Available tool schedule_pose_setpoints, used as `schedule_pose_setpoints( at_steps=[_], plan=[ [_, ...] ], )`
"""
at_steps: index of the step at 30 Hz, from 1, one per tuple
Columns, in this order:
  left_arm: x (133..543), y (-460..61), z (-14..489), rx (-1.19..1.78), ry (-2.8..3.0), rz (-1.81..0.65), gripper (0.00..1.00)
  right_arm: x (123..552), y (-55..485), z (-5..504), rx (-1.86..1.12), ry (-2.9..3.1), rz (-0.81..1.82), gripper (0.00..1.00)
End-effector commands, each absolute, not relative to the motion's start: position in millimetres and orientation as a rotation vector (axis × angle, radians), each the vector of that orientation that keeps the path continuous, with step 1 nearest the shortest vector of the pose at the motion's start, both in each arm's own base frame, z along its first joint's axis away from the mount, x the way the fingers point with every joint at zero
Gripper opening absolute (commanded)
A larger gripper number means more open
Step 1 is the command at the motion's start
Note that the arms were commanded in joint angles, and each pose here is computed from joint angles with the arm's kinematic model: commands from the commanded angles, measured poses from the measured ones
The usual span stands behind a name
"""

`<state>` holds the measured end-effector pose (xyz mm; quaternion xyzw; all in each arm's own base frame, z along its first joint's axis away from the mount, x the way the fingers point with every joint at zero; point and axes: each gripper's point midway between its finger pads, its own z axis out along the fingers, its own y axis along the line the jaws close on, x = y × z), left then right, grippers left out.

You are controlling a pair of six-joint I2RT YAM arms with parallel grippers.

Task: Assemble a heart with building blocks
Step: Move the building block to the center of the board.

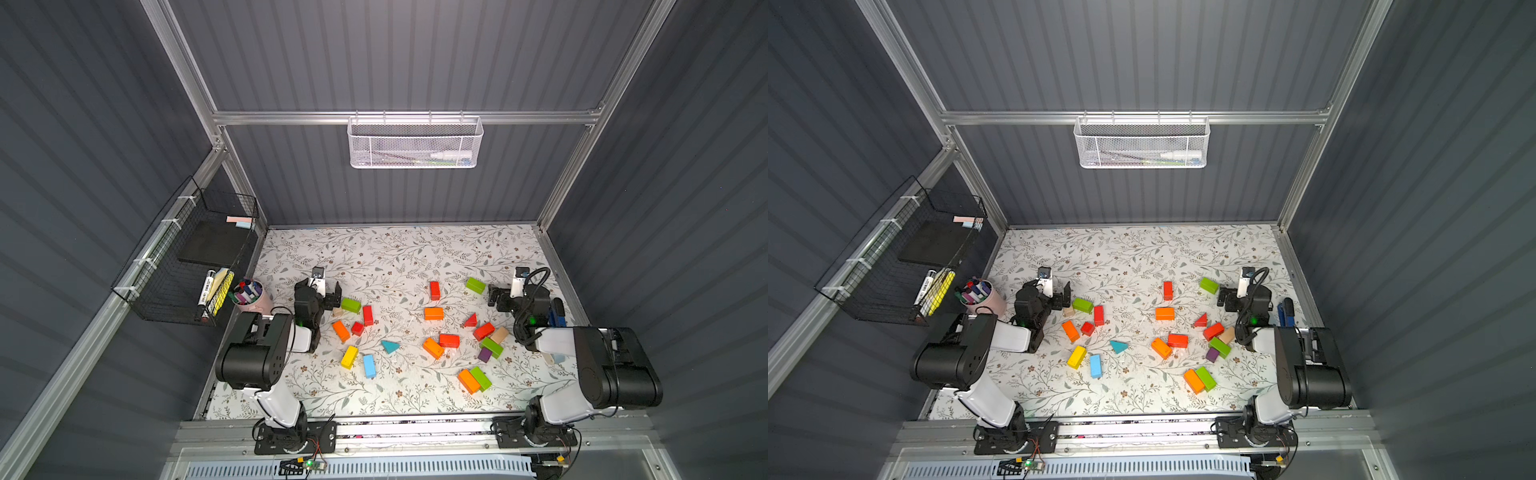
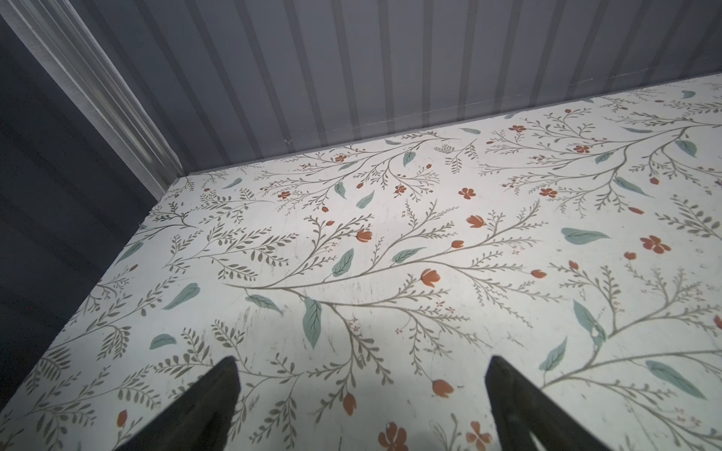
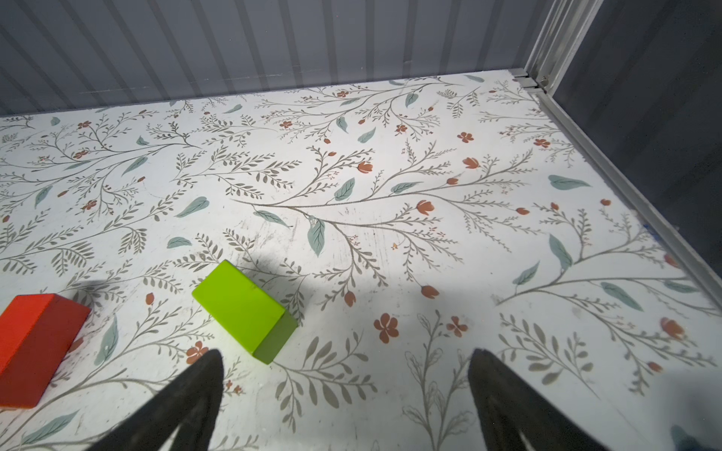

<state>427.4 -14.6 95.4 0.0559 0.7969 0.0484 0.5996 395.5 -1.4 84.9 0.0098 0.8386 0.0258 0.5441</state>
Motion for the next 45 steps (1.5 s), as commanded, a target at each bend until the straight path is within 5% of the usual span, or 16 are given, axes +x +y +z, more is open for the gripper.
schedule_pose_setpoints(
  at_steps=[1,13,21,26,33,45],
  plan=[
    [432,-14,101,0.119,1.834,0.103,0.99,399,0,92,0.002,1.977,0.048,0.99],
    [436,-42,182,0.192,1.871,0.126,0.99,391,14,163,-0.039,1.947,0.091,0.99],
    [411,-95,245,0.276,1.991,-0.123,0.99,359,82,204,-0.079,2.055,0.239,0.99],
    [404,-142,320,0.512,1.850,-0.353,0.99,323,163,193,-0.370,2.144,0.405,0.99],
    [389,-110,297,0.426,1.966,-0.351,0.99,256,244,158,-0.779,2.252,0.663,0.86],
    [380,-104,291,0.427,1.888,-0.366,0.99,197,331,85,-1.303,2.327,0.517,0.75]
  ],
)
